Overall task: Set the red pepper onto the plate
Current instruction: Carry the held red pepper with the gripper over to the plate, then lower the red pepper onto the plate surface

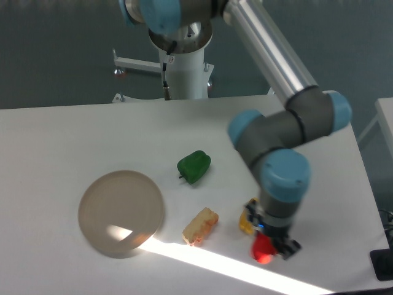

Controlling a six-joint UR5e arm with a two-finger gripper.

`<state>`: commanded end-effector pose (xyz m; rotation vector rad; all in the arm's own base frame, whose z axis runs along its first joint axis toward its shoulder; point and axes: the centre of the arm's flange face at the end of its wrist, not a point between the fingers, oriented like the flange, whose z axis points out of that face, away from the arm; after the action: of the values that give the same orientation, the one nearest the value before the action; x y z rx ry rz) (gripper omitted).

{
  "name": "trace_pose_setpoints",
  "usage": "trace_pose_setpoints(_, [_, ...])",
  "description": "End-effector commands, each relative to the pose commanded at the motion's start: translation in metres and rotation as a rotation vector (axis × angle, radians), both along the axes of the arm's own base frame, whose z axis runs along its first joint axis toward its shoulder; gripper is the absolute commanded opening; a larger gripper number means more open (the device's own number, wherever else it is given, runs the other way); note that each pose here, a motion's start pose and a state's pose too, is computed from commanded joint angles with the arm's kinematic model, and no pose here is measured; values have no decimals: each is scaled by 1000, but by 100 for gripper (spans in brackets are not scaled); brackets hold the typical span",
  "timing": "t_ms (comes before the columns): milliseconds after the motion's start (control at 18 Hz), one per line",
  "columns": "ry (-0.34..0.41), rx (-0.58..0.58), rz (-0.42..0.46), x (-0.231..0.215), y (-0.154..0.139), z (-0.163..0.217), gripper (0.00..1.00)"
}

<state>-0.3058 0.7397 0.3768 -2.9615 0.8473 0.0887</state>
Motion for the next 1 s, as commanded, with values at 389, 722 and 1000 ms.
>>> trace_pose_setpoints(389, [-40, -21, 67, 119, -13, 17, 52])
trace_pose_setpoints(722, [-50, -54, 136, 186, -15, 6, 52])
trace_pose_setpoints(1000, [-56, -80, 209, 219, -12, -30, 52])
